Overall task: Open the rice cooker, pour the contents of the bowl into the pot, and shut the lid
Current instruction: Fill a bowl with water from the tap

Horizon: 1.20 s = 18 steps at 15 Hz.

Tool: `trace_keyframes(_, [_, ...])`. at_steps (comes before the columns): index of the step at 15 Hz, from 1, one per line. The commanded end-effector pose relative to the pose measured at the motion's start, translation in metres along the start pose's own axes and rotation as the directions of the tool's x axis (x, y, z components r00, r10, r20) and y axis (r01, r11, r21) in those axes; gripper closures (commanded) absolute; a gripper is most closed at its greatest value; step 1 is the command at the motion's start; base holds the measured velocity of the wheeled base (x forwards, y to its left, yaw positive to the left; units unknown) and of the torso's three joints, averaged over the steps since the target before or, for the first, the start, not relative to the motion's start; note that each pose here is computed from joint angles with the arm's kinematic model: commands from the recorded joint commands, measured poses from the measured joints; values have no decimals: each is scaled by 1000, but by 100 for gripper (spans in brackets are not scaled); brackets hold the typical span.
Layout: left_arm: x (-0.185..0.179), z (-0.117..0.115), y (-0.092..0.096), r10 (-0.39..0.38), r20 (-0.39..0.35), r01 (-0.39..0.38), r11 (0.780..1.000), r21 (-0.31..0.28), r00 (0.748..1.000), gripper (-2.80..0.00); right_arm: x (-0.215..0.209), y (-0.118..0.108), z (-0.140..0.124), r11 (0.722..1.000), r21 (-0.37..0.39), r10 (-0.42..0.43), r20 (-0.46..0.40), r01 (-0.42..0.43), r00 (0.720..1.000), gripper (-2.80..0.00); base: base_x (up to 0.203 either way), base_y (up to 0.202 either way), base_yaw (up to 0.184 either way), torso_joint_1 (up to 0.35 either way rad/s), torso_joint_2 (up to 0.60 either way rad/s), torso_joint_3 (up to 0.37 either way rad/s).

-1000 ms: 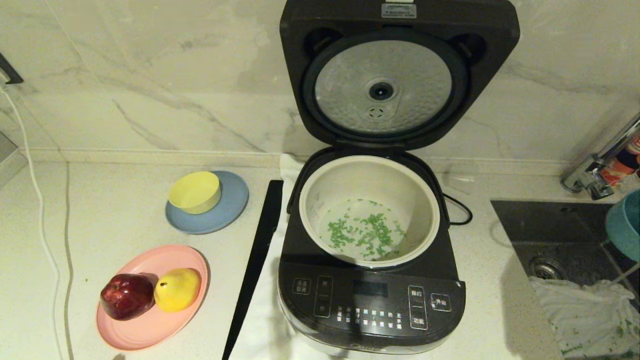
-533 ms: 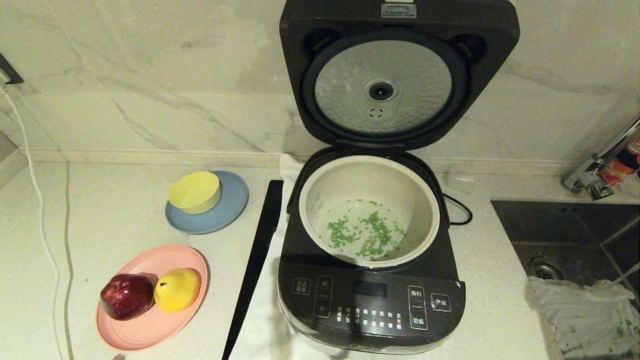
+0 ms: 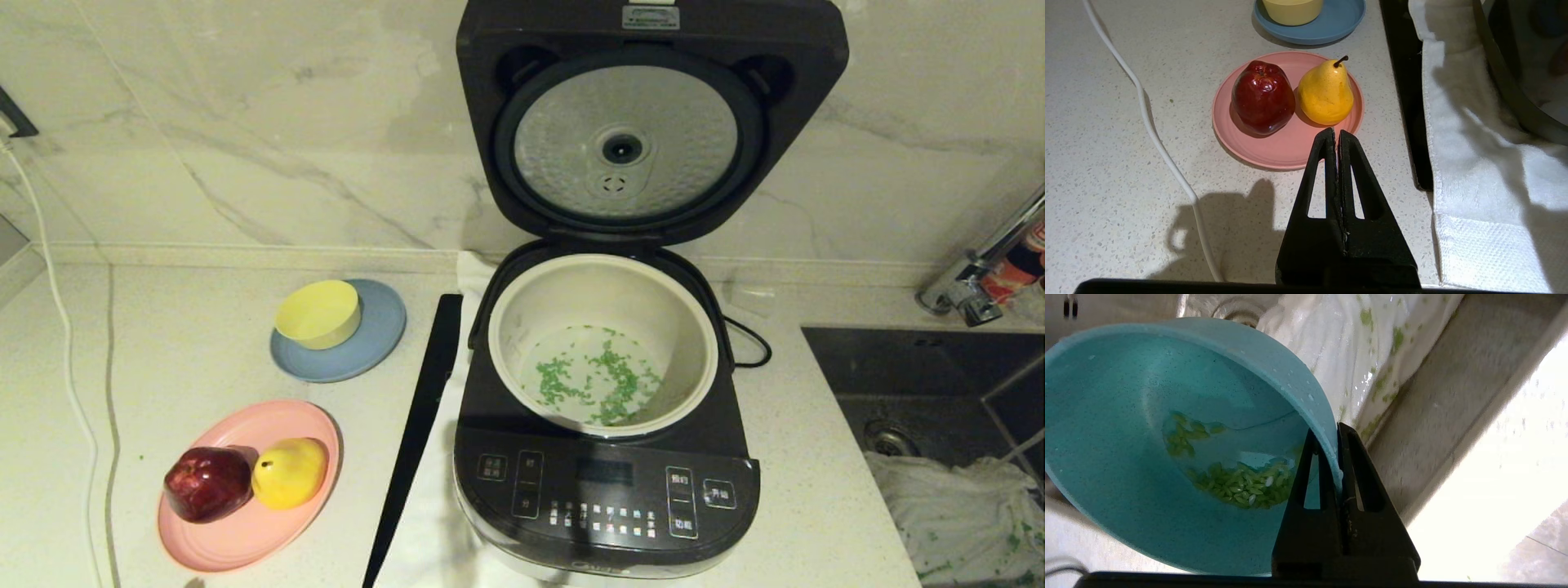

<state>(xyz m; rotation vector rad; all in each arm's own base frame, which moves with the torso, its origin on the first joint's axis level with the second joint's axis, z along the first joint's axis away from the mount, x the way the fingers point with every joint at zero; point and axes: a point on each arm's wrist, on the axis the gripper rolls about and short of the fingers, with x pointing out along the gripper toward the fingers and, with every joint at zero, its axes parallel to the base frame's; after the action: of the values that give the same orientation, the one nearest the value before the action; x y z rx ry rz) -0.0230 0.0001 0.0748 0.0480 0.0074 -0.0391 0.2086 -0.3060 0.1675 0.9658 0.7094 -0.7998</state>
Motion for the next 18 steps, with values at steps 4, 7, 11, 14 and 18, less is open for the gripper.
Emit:
trace_keyframes(4, [0,0,0,0,1,0,1000,1,1000,0,20,-2,17,1000,27,6,5,-7,1000,0,0,0,0,0,0,0])
trace_keyframes(7, [0,0,0,1,1,-1,1000,1,1000,0,26,1,28,999,35,15,26,-16,1000,0,0,0,0,0,0,0])
trace_keyframes(11, [0,0,0,-1,1,1,1000,1,1000,0,34,2,37,998,63,24,40,-26,999,0,0,0,0,0,0,0])
trace_keyframes(14, [0,0,0,1,1,-1,1000,1,1000,0,39,3,41,997,68,27,46,-30,999,0,0,0,0,0,0,0])
trace_keyframes(18, [0,0,0,-1,1,1,1000,1,1000,0,44,9,49,995,89,39,59,-44,997,0,0,0,0,0,0,0])
